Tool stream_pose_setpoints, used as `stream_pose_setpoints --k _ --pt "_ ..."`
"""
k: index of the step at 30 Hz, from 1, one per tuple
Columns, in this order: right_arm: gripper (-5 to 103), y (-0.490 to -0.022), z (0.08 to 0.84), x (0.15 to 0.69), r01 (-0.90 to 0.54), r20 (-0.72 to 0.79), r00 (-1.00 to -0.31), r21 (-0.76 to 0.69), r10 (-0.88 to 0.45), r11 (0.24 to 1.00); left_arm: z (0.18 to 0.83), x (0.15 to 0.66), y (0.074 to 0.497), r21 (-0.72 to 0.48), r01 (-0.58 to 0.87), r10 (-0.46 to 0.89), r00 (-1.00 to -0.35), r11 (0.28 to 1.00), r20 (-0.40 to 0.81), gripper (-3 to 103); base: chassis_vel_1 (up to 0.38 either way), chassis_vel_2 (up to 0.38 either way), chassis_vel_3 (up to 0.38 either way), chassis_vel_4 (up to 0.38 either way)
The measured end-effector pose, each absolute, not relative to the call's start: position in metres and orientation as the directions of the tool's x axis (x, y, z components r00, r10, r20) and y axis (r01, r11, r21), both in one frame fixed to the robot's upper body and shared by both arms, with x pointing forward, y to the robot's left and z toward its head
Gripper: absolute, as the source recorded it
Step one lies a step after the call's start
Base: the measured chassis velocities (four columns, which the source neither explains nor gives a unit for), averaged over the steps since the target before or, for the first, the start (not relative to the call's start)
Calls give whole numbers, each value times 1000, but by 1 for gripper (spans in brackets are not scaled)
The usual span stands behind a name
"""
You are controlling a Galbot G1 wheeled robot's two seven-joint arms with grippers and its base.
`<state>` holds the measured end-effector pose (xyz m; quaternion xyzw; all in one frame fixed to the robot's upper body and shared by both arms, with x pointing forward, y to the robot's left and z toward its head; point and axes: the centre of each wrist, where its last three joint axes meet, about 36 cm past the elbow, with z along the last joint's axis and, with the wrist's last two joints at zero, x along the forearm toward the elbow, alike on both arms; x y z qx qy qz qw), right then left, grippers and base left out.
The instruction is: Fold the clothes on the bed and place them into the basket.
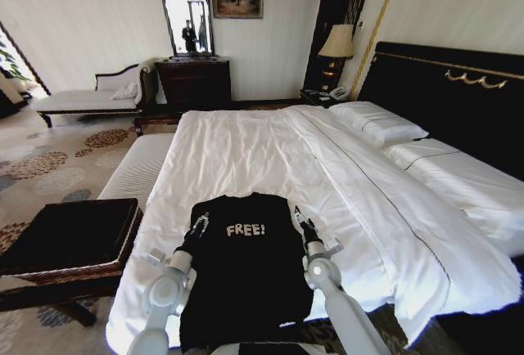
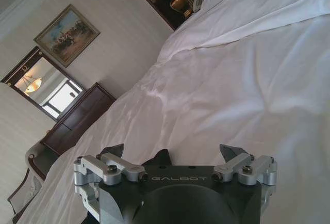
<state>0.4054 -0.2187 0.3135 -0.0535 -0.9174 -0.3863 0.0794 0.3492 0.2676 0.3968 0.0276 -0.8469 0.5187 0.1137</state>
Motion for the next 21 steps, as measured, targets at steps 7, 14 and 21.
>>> stream_pose_setpoints --k 7,14,21 --pt "100 -223 314 399 163 189 -981 696 40 699 366 368 285 -831 -239 20 -957 503 288 92 0 0 0 0" --pt "100 -232 314 396 174 189 -980 690 56 702 365 334 272 -798 -244 50 -945 552 324 100 0 0 0 0" --pt "100 -231 315 398 172 185 -981 695 57 698 368 308 262 -769 -245 69 -934 591 350 100 0 0 0 0"
